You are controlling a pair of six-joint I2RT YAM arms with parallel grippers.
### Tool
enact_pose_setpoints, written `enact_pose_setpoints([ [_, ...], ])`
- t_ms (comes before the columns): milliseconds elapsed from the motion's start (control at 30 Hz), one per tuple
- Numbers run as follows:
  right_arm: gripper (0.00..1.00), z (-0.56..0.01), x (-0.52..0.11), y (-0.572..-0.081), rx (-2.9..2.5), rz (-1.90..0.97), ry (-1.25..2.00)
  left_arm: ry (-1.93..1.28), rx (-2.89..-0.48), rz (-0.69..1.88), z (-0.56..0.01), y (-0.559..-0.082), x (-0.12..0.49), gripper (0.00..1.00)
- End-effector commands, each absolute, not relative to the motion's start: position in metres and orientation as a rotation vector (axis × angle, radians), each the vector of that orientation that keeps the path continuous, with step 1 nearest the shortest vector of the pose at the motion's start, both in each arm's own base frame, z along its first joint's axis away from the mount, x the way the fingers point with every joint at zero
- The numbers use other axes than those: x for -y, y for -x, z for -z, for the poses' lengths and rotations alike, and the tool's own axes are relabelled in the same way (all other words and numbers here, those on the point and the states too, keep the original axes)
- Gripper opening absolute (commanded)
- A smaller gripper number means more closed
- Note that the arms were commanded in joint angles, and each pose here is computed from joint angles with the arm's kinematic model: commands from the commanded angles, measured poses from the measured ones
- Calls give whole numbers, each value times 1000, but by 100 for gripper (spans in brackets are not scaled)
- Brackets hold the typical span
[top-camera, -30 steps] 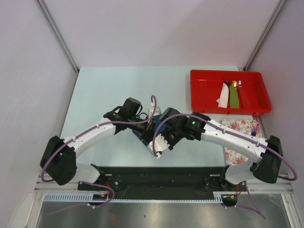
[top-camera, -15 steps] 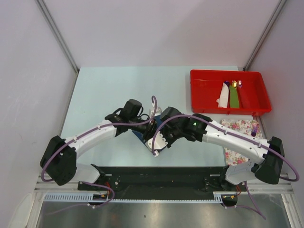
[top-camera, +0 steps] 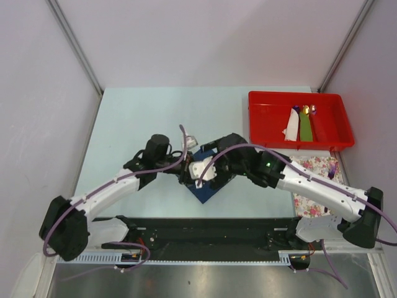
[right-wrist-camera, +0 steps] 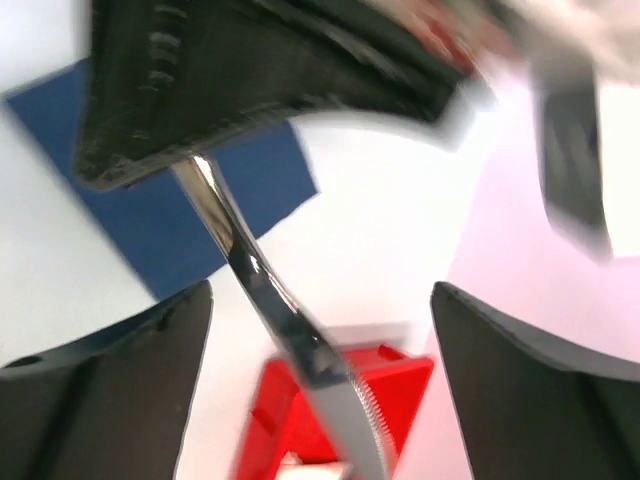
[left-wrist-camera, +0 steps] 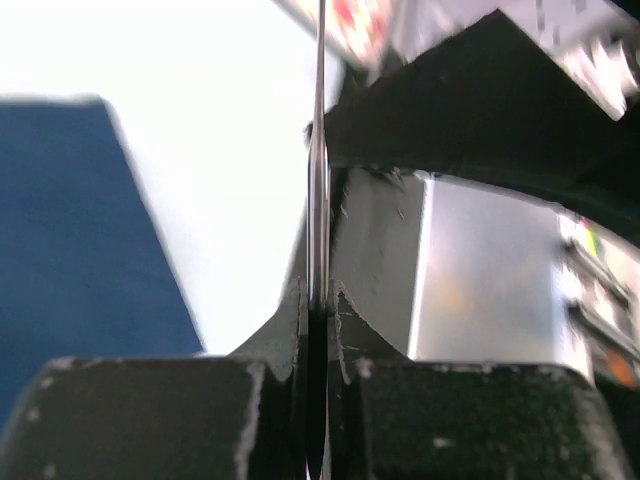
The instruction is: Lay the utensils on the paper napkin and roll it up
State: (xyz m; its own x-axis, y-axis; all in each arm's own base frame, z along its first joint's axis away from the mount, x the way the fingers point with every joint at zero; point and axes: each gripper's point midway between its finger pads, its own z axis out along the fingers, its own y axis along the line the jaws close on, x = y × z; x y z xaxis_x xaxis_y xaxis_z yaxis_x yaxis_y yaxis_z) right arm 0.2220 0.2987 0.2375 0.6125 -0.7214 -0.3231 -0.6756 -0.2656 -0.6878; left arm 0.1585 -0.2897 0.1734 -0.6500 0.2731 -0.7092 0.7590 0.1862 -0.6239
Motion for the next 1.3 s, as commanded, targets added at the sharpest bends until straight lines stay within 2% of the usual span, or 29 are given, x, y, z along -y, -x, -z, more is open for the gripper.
enact_pose_setpoints([
  [0, 100, -329, -297, -255, -1316, -138, 1351, -823, -1730, 1390, -232, -188, 284, 0],
  [133, 100, -372, -278, -278, -1512, -447, 957, -671, -1581, 1303, -259, -207, 274, 0],
  [300, 100, -371, -268, -302, -1713, -520, 587, -455, -1489, 1250, -288, -231, 263, 0],
  [500, 88, -360, -273, -309, -1876, -918, 142, -231, -1516, 1230, -292, -257, 254, 0],
  [733, 76, -346, -302, -307, -1936, -1084, 48, -144, -1615, 1300, -275, -271, 266, 0],
  [867, 65, -332, -318, -312, -1982, -1136, -1, -96, -1675, 1270, -260, -278, 264, 0],
  [1267, 53, -301, -350, -310, -2038, -1064, 103, -59, -1730, 1239, -245, -278, 263, 0],
])
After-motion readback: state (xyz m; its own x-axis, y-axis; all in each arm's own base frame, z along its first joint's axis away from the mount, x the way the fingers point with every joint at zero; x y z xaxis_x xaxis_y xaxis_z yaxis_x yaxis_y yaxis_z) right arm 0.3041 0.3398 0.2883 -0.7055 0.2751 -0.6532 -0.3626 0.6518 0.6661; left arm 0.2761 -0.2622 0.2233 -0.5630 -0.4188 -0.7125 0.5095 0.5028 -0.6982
